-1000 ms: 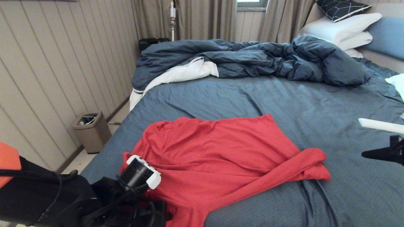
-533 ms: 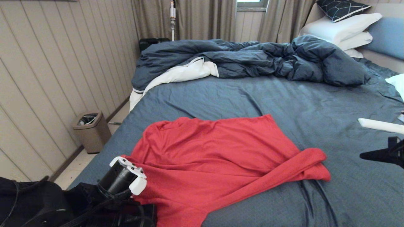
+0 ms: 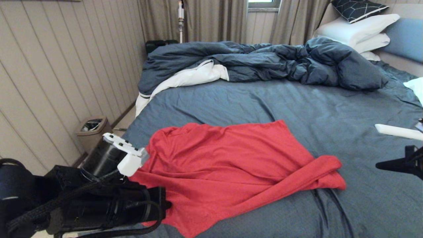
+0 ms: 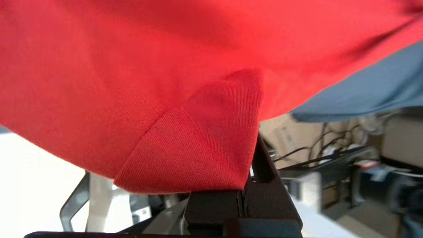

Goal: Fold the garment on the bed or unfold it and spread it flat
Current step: Fold the red T-shirt

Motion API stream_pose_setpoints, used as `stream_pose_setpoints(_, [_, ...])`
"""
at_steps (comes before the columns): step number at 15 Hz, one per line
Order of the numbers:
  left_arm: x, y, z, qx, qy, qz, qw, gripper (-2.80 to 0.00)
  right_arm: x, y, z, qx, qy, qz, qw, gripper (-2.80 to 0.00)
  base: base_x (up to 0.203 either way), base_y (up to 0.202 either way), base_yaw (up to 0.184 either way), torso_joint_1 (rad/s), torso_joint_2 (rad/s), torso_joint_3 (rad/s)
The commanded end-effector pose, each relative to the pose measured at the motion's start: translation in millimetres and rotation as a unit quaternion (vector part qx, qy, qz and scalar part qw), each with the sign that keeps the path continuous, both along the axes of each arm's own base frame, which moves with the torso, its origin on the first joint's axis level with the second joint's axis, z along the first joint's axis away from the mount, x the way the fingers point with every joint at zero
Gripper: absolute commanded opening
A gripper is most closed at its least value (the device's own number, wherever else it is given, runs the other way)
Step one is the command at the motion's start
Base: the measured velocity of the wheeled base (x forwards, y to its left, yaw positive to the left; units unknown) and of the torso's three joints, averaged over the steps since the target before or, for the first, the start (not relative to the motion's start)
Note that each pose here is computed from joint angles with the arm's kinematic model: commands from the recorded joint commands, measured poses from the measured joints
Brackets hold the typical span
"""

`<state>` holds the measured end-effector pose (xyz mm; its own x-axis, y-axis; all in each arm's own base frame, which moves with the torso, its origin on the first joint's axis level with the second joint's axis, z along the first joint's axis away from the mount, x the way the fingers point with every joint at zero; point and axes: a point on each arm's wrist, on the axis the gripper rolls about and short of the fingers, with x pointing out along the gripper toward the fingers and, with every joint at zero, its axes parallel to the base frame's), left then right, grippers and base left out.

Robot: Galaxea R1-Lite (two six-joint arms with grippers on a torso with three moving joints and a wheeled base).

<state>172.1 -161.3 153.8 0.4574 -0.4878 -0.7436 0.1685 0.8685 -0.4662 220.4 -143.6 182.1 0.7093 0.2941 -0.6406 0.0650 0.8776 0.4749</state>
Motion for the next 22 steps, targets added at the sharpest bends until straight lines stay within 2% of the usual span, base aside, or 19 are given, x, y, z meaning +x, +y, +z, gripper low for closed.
stream_pose_setpoints(1, [3.9, -3.0, 20.8, -0.022, -0.021, 0.002, 0.9995, -2.8, 0.4, -0.2, -0.7, 0.002, 0.001, 0.002, 1.0, -2.8, 0.0, 0.0, 0.0, 0.0, 0.0, 0.0])
stream_pose_setpoints(3, [10.2, -3.0, 35.1, -0.028, -0.03, 0.01, 0.9991, -2.8, 1.2, -0.3, -1.0, 0.003, 0.001, 0.002, 1.0, -2.8, 0.0, 0.0, 0.0, 0.0, 0.0, 0.0])
stream_pose_setpoints(7, [28.4, -1.8, 40.9, -0.031, -0.035, 0.031, 0.9984, -2.8, 4.4, 0.1, -3.2, 0.005, 0.004, 0.007, 1.0, -2.8, 0.0, 0.0, 0.0, 0.0, 0.0, 0.0])
stream_pose_setpoints(10, [58.3, -8.3, 31.8, -0.021, -0.021, 0.052, 0.9982, -2.8, 7.6, 1.5, -4.6, 0.006, 0.006, 0.012, 1.0, -2.8, 0.0, 0.0, 0.0, 0.0, 0.0, 0.0])
stream_pose_setpoints(14, [88.4, -15.9, 17.3, -0.016, 0.005, 0.056, 0.9983, -2.8, 10.5, 0.6, -7.3, 0.008, 0.009, 0.014, 1.0, -2.8, 0.0, 0.0, 0.0, 0.0, 0.0, 0.0])
stream_pose_setpoints(18, [126.1, -27.8, 10.5, -0.001, 0.021, 0.065, 0.9977, -2.8, 12.2, -1.0, -10.8, 0.012, 0.014, 0.013, 1.0, -2.8, 0.0, 0.0, 0.0, 0.0, 0.0, 0.0])
stream_pose_setpoints(21, [141.3, -25.1, 3.2, 0.015, 0.039, 0.075, 0.9963, -2.8, 12.5, -1.3, -10.4, 0.011, 0.013, 0.013, 1.0, -2.8, 0.0, 0.0, 0.0, 0.0, 0.0, 0.0])
stream_pose_setpoints(22, [141.5, -24.6, 2.8, 0.016, 0.04, 0.075, 0.9963, 0.0, 12.5, -1.2, -10.7, 0.011, 0.012, 0.013, 1.0, -2.8, 0.0, 0.0, 0.0, 0.0, 0.0, 0.0])
